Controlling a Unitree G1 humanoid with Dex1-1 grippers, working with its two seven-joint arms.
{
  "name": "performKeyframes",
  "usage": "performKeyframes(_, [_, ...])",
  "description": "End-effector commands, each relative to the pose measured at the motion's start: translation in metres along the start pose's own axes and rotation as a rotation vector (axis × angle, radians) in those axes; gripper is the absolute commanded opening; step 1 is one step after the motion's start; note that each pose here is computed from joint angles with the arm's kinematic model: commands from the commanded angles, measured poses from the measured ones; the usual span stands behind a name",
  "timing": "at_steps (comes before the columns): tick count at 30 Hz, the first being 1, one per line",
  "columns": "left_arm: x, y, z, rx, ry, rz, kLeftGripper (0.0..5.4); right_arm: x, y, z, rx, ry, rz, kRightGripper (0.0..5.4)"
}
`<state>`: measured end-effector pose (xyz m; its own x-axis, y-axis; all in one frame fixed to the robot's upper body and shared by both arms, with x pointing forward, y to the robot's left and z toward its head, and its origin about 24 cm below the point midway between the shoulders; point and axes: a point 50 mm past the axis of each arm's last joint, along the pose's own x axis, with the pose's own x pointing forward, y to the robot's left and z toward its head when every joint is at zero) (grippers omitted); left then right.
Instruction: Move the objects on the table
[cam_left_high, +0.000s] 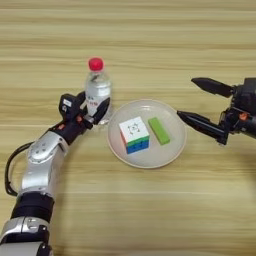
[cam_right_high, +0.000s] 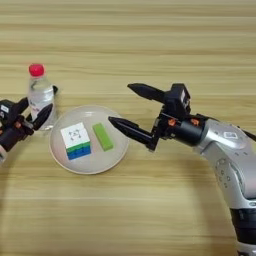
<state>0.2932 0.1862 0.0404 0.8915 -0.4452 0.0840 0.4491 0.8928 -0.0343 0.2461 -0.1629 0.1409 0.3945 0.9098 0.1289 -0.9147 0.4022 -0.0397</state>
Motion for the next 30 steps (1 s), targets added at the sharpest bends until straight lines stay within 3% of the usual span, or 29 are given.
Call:
performKeyframes(1, [0.004,-0.001,0.007,0.003,-0.038,-0.010,4.26,0.002,0.000,0.004,-0.019,-0.013,0.012,5.40])
performKeyframes(12, [0.004,-0.002,0.008,0.000,-0.045,-0.015,5.38,0.002,0.000,0.004,-0.018,-0.015,0.014,5.40])
performKeyframes(25, [0.003,-0.002,0.015,-0.029,-0.094,-0.020,5.38,0.003,0.000,0.004,-0.018,-0.018,0.014,5.40])
performKeyframes(30, [0.003,0.001,0.023,-0.048,-0.148,-0.005,5.38,0.003,0.000,0.004,-0.018,-0.020,0.014,5.40])
